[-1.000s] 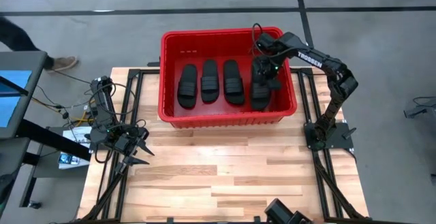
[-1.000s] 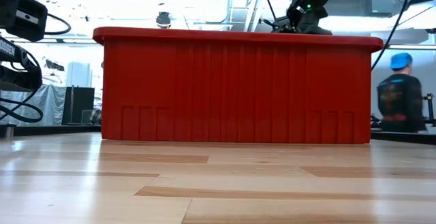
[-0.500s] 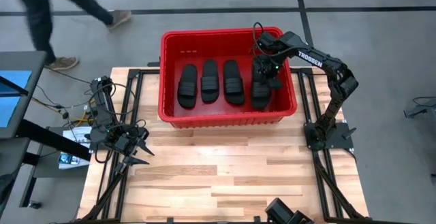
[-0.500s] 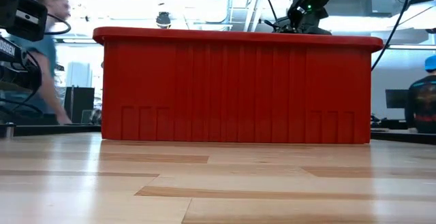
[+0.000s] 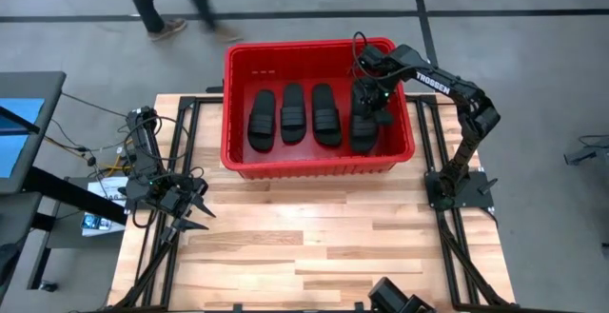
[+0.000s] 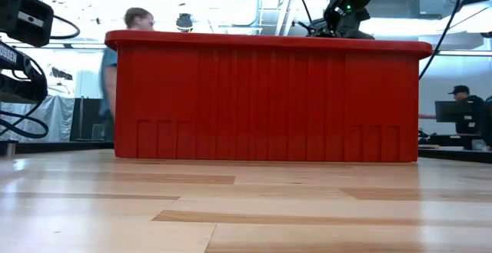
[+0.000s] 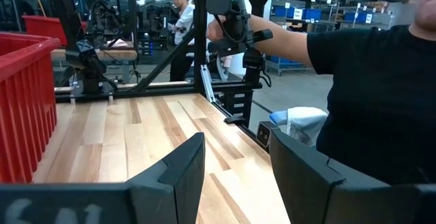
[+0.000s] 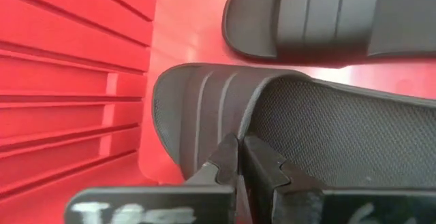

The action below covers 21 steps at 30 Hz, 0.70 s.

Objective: Pick and place slides into bin
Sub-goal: Put the slide into the bin

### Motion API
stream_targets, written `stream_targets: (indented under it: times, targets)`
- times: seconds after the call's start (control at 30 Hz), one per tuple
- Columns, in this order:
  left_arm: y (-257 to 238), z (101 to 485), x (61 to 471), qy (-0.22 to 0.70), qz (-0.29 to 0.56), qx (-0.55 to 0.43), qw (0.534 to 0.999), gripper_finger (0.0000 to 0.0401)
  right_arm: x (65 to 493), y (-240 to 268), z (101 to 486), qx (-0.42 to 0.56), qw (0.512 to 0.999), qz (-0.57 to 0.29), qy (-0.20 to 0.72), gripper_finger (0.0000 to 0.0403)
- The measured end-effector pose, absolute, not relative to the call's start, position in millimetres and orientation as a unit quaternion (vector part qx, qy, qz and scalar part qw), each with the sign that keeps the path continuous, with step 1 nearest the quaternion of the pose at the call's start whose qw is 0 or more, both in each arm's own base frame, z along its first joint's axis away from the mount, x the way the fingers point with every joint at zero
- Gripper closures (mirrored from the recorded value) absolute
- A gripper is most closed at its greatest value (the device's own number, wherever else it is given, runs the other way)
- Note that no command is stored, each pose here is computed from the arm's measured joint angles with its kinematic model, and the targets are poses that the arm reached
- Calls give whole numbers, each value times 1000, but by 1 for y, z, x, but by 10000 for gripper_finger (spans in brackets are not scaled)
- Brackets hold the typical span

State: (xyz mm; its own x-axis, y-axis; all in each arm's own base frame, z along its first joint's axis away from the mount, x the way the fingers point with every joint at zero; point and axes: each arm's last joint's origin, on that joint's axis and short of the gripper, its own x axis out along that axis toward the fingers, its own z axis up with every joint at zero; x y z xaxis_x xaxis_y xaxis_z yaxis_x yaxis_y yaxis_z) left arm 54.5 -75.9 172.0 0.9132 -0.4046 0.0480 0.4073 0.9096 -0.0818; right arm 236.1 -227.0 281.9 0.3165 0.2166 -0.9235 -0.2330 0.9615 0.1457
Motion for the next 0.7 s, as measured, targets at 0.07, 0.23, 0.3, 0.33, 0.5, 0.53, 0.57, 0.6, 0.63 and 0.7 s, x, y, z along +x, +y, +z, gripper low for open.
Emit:
stream_targets:
  times: [0.07, 0.23, 0.3, 0.33, 0.5, 0.53, 0.57, 0.6, 0.63, 0.7]
  targets:
    - [-76, 172, 54, -15, -208, -44, 977, 245, 237, -228, 282, -16, 815, 136, 564, 403]
    - [-76, 172, 54, -14, -208, -48, 977, 245, 237, -231, 282, -30, 819, 133, 557, 403]
    - [-76, 172, 54, -15, -208, -44, 977, 245, 238, -233, 282, -34, 821, 130, 555, 403]
    - [-76, 172, 54, -15, -208, -45, 977, 245, 239, -234, 281, -35, 821, 130, 555, 403]
    - [-76, 172, 54, -14, -208, -48, 977, 245, 246, -243, 261, -22, 804, 134, 578, 403]
    - [-76, 172, 54, -15, -208, -46, 977, 245, 248, -245, 255, -17, 800, 137, 584, 403]
    - [-76, 172, 54, -15, -208, -45, 977, 245, 250, -247, 250, -13, 794, 138, 592, 403]
    - [-76, 172, 54, -15, -208, -45, 977, 245, 251, -248, 245, -11, 789, 140, 599, 403]
    - [-76, 172, 54, -15, -208, -45, 977, 245, 252, -249, 241, -8, 785, 141, 603, 403]
    - [-76, 172, 54, -14, -208, -48, 977, 245, 254, -251, 235, -1, 780, 143, 610, 403]
